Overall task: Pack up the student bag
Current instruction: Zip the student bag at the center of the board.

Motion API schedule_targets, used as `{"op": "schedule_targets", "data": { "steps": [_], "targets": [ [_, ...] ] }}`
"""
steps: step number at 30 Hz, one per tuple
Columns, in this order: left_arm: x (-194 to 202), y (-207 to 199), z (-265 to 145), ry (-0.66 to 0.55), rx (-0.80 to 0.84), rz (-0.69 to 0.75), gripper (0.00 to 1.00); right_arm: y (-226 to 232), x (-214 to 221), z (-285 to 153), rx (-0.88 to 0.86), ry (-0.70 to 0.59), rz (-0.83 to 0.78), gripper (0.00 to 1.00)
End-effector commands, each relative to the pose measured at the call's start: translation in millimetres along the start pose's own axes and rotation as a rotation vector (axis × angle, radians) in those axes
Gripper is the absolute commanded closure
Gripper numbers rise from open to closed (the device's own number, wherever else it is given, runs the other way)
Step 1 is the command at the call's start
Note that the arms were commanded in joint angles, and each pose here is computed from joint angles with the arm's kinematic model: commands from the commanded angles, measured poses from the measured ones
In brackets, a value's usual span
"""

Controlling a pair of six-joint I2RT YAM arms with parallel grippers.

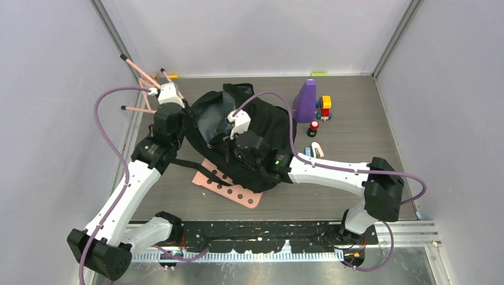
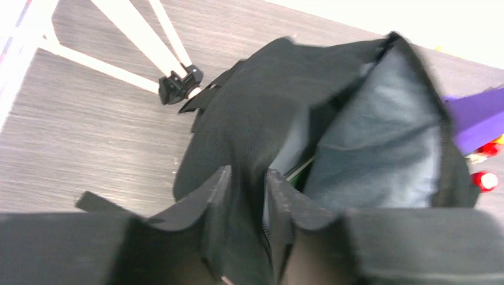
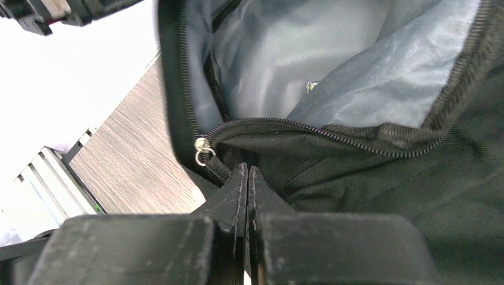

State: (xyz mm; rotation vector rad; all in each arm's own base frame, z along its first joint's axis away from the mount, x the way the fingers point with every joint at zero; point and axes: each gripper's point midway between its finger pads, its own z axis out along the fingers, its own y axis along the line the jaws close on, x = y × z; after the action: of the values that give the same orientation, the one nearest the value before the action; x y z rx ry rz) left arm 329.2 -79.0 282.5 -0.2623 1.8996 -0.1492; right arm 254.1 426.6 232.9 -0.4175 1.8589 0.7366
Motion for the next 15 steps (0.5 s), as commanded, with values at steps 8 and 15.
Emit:
{"op": "schedule_targets", "data": {
  "steps": [8,15],
  "targets": [
    [-27.8,-28.2,-45.3,-0.094,0.285,0.038,0.13,24.4,-87.0,-3.1,-0.009,-0.169,-0.079,0.99],
    [20.5,-10.6,-72.7,-0.125,0.353,-0.040,0.20,40.3,-121.3,17.7,-0.038,-0.217,-0.167,0.99]
  ]
}}
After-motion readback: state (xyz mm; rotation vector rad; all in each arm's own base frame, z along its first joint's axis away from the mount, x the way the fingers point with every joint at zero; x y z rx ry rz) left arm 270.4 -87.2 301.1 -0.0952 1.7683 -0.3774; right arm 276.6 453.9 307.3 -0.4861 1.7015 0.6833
